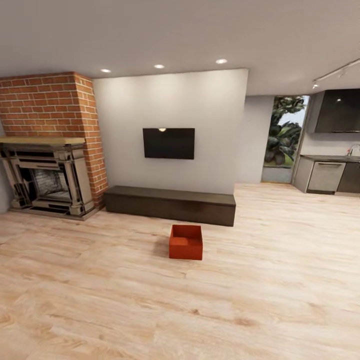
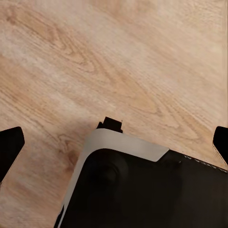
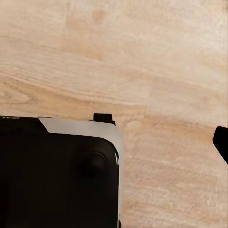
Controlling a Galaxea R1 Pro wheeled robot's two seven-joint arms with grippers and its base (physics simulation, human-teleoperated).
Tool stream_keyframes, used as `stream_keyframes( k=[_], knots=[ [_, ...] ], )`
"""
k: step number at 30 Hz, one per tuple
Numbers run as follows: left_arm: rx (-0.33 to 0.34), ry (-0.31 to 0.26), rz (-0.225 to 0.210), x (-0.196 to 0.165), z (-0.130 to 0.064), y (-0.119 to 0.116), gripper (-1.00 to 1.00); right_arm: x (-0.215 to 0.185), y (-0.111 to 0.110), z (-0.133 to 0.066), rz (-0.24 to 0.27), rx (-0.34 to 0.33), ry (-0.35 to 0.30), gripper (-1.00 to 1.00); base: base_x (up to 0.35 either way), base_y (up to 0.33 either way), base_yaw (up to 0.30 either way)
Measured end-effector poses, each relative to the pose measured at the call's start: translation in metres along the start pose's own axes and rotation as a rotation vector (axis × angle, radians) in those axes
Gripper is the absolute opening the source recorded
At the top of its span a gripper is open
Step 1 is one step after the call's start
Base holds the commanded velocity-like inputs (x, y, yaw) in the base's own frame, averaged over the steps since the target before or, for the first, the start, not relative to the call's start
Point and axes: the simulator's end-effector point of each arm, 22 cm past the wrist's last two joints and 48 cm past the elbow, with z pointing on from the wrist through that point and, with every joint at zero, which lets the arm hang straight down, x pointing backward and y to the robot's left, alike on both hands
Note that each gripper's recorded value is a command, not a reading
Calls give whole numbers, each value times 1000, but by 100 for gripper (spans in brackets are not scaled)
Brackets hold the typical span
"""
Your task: Move the two storage containers from the living room to the garage. In the garage, place one container on the floor and stack the other container on top of it (either order is fine).
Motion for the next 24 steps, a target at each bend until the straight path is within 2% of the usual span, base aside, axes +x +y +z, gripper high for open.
stream_keyframes(
  k=[12, 24],
  knots=[
    [-1, -1, -5, 0, 0, 1, 100, 0, 1, 0, -4, -4, 0, 100, 322, 93, -227],
    [-1, -1, -7, 0, 0, 0, 100, 0, 0, 0, -5, -3, 1, 100, 322, 100, -31]
  ],
)
